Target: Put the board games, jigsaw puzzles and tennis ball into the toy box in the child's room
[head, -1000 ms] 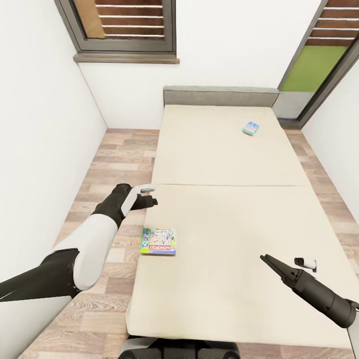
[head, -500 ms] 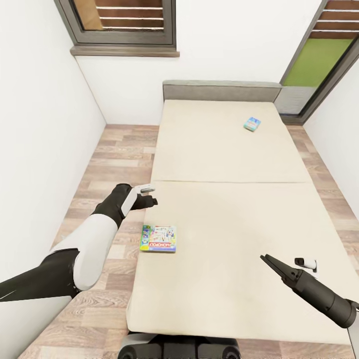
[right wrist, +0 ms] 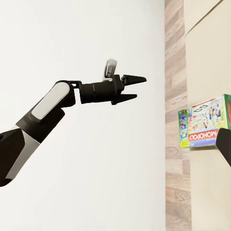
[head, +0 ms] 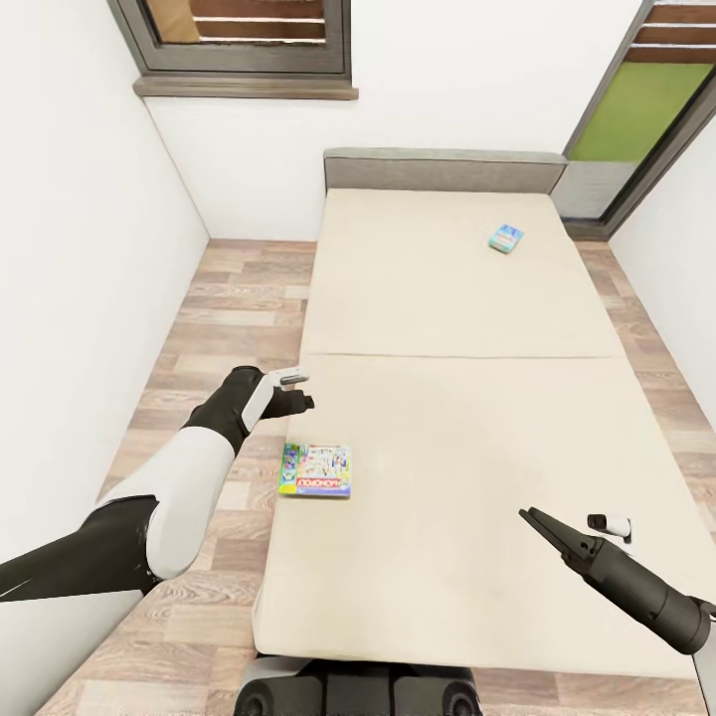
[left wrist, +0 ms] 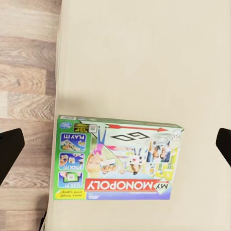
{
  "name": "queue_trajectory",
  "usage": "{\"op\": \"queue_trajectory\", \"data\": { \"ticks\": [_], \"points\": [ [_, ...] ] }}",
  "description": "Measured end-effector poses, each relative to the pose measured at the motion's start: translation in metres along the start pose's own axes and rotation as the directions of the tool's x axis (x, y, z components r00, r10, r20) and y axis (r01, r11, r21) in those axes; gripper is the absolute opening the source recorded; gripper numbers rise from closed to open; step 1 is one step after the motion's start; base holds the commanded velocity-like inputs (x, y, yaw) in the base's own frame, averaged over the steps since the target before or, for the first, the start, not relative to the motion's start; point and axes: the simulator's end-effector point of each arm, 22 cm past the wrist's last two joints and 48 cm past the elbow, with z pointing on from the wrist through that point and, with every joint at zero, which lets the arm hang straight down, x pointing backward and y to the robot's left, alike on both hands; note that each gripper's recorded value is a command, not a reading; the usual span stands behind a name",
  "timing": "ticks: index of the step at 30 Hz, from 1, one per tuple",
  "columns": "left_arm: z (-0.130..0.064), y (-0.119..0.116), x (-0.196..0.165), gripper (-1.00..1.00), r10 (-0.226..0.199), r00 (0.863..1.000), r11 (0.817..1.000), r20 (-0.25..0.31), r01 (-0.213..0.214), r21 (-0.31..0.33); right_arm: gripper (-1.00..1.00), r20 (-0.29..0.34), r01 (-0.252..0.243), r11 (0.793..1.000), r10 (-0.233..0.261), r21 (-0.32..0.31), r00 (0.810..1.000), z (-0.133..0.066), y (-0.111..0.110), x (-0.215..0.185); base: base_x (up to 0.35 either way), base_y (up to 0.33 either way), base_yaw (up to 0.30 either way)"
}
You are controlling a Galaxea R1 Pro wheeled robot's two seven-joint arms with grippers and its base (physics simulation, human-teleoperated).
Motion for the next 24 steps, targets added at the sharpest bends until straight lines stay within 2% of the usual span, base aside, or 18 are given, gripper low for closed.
{"op": "queue_trajectory", "data": {
  "ticks": [13, 24],
  "points": [
    [0.013, 0.001, 0.010, 1.00, -0.001, 1.000, 1.000, -0.021, 0.001, -0.002, 1.00, -0.006, -0.015, 1.000, 0.015, 0.013, 1.000, 0.001, -0.009, 0.004, 0.000, 0.000, 0.000],
    [0.023, -0.005, 0.014, 1.00, 0.001, 1.000, 1.000, -0.016, -0.001, 0.006, 1.00, -0.012, -0.028, 0.999, 0.029, 0.024, 1.000, 0.001, -0.016, 0.008, 0.000, 0.000, 0.000]
  ]
}}
